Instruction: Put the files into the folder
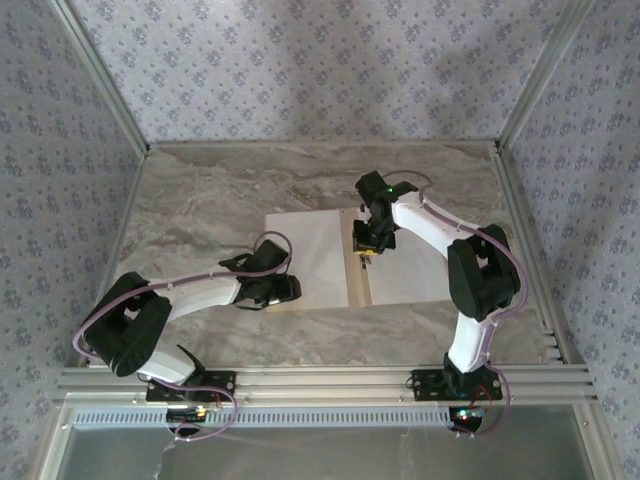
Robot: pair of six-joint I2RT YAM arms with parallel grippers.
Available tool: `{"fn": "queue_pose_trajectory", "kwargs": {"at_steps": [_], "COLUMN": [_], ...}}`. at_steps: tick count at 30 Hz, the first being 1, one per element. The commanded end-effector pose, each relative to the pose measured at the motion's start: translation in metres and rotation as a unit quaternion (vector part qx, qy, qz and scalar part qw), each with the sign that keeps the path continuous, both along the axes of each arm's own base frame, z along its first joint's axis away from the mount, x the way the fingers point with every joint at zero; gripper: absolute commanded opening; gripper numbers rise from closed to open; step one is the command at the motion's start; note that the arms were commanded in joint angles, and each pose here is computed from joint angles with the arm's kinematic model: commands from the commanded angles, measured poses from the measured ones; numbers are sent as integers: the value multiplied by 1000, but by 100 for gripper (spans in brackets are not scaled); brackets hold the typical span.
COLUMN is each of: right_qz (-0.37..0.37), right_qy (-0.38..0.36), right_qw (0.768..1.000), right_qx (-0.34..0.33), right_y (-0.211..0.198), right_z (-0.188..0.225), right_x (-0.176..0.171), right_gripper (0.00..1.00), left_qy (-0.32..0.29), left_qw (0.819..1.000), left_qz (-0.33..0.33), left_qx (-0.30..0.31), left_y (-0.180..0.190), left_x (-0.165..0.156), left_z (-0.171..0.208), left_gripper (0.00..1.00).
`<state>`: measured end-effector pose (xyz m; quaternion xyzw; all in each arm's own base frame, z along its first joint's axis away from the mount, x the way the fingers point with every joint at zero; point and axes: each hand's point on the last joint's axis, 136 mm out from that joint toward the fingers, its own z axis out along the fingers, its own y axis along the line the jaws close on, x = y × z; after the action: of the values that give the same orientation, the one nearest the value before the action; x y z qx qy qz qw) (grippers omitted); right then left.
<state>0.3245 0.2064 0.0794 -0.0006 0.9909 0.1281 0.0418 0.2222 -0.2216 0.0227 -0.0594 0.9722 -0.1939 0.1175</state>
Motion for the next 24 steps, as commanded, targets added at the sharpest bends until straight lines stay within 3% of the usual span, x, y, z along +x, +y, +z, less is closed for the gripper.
{"fn": "queue_pose_trajectory", "kwargs": {"at_steps": [1, 24], "right_qz": [3, 12], "right_qy": [5, 21], "right_qw": [1000, 999], "right_qx": [-3, -28], "right_y": [-2, -12], "right_z": [4, -6], "right_x": [-1, -12], "right_gripper": [21, 13], "left_qy": [54, 64], "left_qw": [997, 996], "left_qz": [-4, -8], "left_qx": [63, 66], "left_y": [25, 24], "left_x": [-26, -29], "left_z": [-30, -35], "left_gripper": [50, 50]}}
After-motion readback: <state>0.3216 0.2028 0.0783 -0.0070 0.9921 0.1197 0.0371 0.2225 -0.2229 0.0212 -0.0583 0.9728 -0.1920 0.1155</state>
